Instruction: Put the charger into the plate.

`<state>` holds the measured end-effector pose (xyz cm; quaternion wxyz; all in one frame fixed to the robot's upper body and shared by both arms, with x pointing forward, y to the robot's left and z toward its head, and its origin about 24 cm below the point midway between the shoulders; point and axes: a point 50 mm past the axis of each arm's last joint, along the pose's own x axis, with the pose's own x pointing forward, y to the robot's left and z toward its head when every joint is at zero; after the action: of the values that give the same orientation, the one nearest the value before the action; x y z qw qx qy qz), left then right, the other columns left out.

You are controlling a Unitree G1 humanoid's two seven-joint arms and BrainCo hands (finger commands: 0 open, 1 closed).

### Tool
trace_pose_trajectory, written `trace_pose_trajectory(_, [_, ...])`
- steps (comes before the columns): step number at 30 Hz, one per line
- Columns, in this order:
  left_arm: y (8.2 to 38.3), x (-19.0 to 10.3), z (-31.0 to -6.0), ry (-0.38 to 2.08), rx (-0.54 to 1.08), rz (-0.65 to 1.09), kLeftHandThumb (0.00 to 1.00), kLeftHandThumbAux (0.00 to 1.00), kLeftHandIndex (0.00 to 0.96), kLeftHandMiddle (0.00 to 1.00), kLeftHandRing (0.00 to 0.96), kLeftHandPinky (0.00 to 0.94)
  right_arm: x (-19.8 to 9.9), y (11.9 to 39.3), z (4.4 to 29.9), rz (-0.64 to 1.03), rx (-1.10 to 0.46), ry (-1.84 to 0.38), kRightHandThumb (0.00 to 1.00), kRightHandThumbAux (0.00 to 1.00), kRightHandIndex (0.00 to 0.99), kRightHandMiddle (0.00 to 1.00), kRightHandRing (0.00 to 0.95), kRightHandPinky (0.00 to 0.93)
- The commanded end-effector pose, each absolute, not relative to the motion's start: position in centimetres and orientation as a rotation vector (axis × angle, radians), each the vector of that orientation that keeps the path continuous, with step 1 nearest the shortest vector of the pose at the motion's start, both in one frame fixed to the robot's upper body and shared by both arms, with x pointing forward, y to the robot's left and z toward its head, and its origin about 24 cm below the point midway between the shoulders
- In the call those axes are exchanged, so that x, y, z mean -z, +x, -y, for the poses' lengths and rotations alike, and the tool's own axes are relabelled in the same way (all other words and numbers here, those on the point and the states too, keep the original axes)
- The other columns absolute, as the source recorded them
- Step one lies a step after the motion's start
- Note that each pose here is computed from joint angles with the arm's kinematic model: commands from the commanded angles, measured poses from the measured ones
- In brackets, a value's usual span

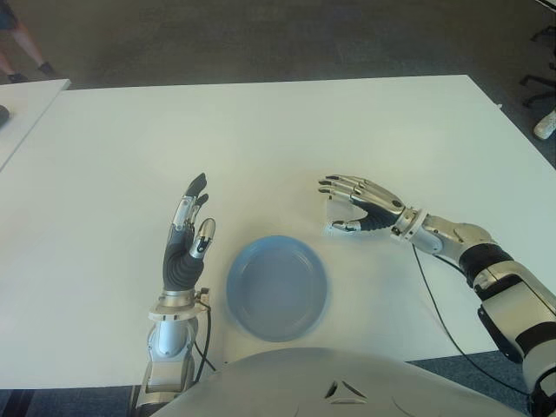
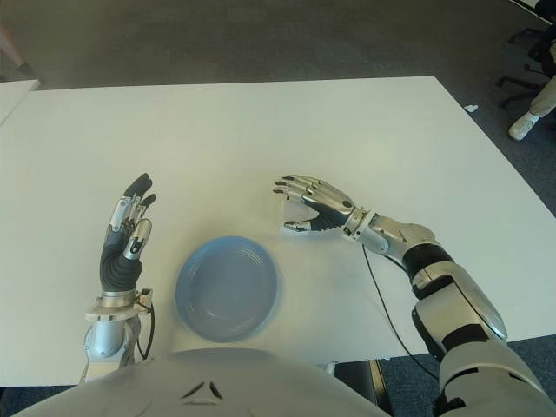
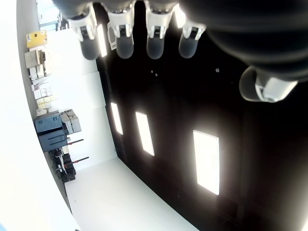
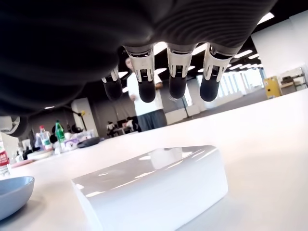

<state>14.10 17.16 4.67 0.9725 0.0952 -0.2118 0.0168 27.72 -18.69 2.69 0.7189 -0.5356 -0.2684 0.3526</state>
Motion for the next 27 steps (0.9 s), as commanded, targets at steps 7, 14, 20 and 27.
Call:
trace_pose_trajectory(7, [13.97,-4.54,-16.99,0.191,-0.024,0.425,0.31,0.286,0.094,0.022,0.0,0.024,-2.84,27.37,18.53,0.634,-0.858,-1.203,0.28,0.209,0.0,0.0,0.0,0.0])
trace_pose_trajectory(14, [13.76,-4.63,-17.05,0.204,-0.03,0.42,0.283,0.275,0.093,0.023,0.0,0.028,-2.74,27.26,18.54,0.645,-0.873,-1.213,0.29,0.217,0.0,0.0,0.0,0.0])
trace_pose_trajectory(20, [13.55,-4.7,-17.13,0.207,-0.035,0.409,0.29,0.276,0.09,0.02,0.0,0.027,-2.49,27.48,18.83,0.628,-0.862,-1.236,0.314,0.221,0.0,0.0,0.0,0.0])
trace_pose_trajectory(27, [13.41,-4.78,-17.24,0.212,-0.04,0.4,0.307,0.28,0.091,0.023,0.0,0.012,-2.26,27.48,18.99,0.617,-0.85,-1.24,0.301,0.216,0.0,0.0,0.0,0.0])
